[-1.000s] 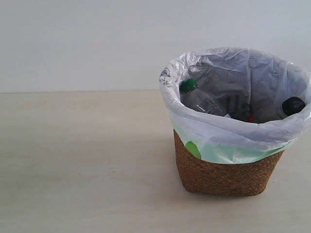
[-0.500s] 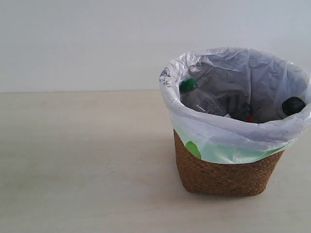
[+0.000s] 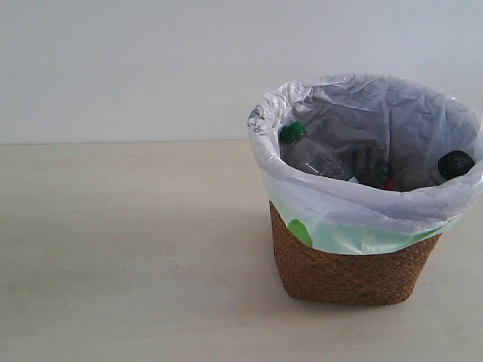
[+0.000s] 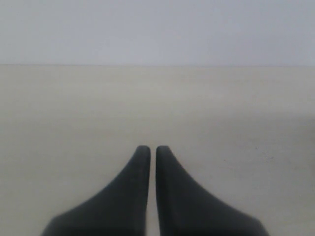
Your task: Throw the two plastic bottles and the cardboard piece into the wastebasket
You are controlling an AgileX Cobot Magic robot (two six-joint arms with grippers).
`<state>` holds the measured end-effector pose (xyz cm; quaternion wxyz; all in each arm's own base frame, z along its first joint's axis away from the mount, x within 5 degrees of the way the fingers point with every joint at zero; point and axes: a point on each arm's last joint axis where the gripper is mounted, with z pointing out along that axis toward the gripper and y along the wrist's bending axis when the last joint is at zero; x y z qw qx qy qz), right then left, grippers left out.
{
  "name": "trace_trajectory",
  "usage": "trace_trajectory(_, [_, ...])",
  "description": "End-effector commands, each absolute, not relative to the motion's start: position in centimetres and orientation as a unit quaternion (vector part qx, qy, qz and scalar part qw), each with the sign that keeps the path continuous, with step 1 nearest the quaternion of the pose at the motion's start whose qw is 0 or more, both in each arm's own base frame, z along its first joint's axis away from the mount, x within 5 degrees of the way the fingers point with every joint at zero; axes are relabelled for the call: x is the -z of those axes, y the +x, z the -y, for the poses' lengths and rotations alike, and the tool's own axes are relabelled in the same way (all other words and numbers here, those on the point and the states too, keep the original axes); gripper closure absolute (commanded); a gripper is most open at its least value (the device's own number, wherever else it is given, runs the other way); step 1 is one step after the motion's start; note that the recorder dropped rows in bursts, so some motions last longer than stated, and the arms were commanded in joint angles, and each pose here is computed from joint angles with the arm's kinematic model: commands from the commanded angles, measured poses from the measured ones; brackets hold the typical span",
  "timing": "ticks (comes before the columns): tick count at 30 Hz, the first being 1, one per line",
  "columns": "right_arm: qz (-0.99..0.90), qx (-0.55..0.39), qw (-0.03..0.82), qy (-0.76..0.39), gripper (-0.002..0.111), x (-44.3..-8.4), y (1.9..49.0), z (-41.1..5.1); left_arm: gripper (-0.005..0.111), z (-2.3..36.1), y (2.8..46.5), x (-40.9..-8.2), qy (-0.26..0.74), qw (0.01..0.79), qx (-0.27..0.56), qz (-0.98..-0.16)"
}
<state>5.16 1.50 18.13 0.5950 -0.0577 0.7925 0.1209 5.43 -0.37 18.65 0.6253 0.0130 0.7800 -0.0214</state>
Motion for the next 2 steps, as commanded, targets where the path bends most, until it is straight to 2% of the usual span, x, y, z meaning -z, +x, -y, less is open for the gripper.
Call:
trace_trajectory(1, [-0.789, -0.121, 0.6, -0.059, 0.095, -18.24, 5.14, -1.5, 0.103, 0.35, 5.41, -18.53, 0.014, 0.624, 0.018, -0.781])
trace_trajectory(2, [-0.789, -0.121, 0.6, -0.059, 0.095, -18.24, 5.14, -1.5, 0.103, 0.35, 5.41, -18.53, 0.014, 0.624, 0.018, -0.781])
